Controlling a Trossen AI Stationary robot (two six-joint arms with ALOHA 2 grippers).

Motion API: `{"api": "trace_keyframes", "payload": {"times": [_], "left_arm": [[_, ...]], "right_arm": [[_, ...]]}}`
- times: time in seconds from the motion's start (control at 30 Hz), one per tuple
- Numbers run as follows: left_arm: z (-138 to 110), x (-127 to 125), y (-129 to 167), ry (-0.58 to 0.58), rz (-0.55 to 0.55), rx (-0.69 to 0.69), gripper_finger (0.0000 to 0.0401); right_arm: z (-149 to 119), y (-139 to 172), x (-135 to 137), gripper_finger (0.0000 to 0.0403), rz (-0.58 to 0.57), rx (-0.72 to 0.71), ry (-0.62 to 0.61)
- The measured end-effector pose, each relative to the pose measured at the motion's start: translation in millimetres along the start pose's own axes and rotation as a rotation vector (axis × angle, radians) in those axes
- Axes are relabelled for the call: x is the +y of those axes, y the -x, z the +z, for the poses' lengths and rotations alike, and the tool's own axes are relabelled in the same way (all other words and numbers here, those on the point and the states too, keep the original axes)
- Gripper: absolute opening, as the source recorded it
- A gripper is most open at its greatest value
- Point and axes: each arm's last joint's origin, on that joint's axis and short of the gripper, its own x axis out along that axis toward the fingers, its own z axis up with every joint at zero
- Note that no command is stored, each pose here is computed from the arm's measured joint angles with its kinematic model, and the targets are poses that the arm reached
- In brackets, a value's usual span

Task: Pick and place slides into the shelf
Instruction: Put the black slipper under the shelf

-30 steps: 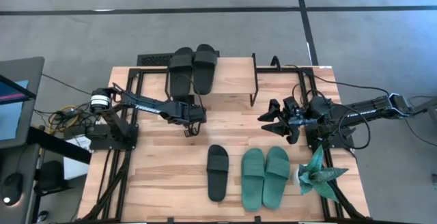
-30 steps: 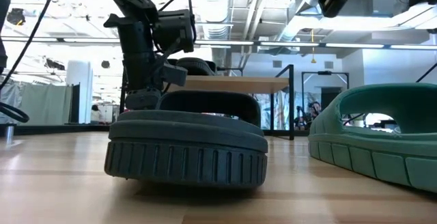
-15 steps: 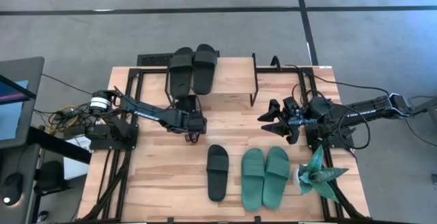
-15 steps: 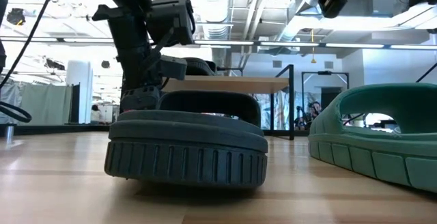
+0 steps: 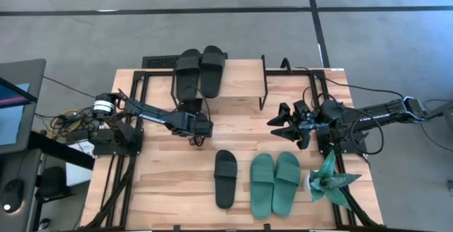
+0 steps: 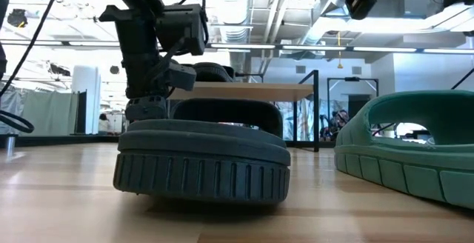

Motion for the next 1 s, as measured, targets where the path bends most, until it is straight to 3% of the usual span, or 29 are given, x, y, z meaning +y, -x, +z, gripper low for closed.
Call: {"api": "trace_keyframes", "payload": {"times": [0.4, 0.7, 0.87, 1.0], "left_arm": [[0.0, -12.8, 9.8, -0.021, -0.041, -0.030, 0.0174], [11.5, -19.5, 54.4, -0.077, -0.056, -0.109, 0.0174], [-3.3, -21.3, 78.2, -0.088, -0.127, -0.075, 0.0174], [-17.6, -22.7, 77.1, -0.121, -0.157, -0.033, 0.0167]], "right_arm": [[0.0, 0.0, 0.0, 0.0201, 0.000, 0.000, 0.000], [0.0, 0.0, 0.1, 0.0201, 0.000, 0.000, 0.000], [-0.3, 0.0, 0.5, 0.0201, 0.003, 0.002, 0.000], [-0.6, -0.1, 1.1, 0.0201, 0.006, 0.003, 0.022]]}}
